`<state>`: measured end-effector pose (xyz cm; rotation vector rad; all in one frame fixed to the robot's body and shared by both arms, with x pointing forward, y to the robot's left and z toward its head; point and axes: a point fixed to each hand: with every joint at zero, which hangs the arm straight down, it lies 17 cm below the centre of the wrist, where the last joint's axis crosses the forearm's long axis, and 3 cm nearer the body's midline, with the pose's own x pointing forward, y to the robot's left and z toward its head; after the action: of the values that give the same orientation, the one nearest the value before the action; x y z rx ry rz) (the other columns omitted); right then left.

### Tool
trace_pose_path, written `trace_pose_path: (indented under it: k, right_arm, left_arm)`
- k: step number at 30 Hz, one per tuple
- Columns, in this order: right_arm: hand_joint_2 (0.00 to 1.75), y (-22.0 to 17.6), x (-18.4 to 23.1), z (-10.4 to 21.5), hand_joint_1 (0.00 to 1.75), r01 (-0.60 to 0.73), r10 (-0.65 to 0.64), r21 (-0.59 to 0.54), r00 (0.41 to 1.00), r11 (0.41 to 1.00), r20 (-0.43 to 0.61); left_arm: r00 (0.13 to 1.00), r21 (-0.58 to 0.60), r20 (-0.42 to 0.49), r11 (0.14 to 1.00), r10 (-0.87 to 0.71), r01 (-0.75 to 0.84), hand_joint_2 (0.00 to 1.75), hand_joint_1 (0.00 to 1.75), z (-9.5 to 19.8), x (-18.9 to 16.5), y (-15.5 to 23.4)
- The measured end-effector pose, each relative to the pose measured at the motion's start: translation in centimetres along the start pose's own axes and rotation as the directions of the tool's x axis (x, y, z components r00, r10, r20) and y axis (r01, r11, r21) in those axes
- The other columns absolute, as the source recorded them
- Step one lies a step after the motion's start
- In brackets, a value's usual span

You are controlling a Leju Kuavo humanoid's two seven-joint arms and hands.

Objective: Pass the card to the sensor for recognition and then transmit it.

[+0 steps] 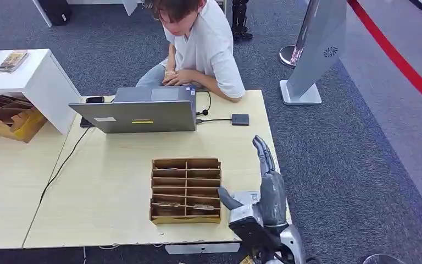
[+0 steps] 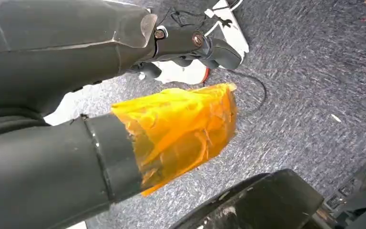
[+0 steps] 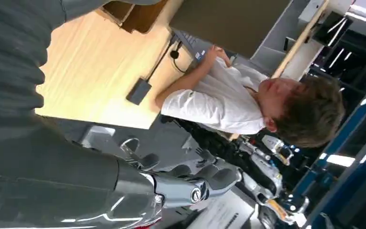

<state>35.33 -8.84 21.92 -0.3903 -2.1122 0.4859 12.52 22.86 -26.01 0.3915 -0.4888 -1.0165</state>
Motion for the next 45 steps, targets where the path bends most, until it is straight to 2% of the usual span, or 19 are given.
trace_pose_path:
  k: [8, 20, 32, 45]
  right_arm:
    - [1.75, 3.1, 2.1, 1.8, 0.00, -0.127, 0.119, 0.075, 0.988, 0.989, 0.097]
    - [1.75, 6.5, 1.9, 3.3, 0.00, -0.236, 0.210, 0.166, 0.964, 0.957, 0.161]
    - [1.75, 8.7, 0.1, 4.8, 0.00, -0.459, 0.416, 0.195, 0.881, 0.867, 0.225]
    - [1.75, 9.6, -1.0, 5.9, 0.00, -0.496, 0.446, 0.228, 0.863, 0.838, 0.236]
  left_arm:
    - [1.000, -0.001, -0.003, 1.000, 0.000, 0.000, 0.00, 0.00, 0.0, 0.1, -0.1]
    - [1.000, -0.004, 0.004, 1.000, -0.001, 0.001, 0.00, 0.00, 0.0, 0.5, 0.0]
    - [1.000, -0.012, 0.007, 1.000, -0.009, 0.009, 0.00, 0.00, 0.0, 0.7, -0.1]
    - [1.000, -0.012, 0.007, 1.000, -0.010, 0.010, 0.00, 0.00, 0.0, 0.7, -0.1]
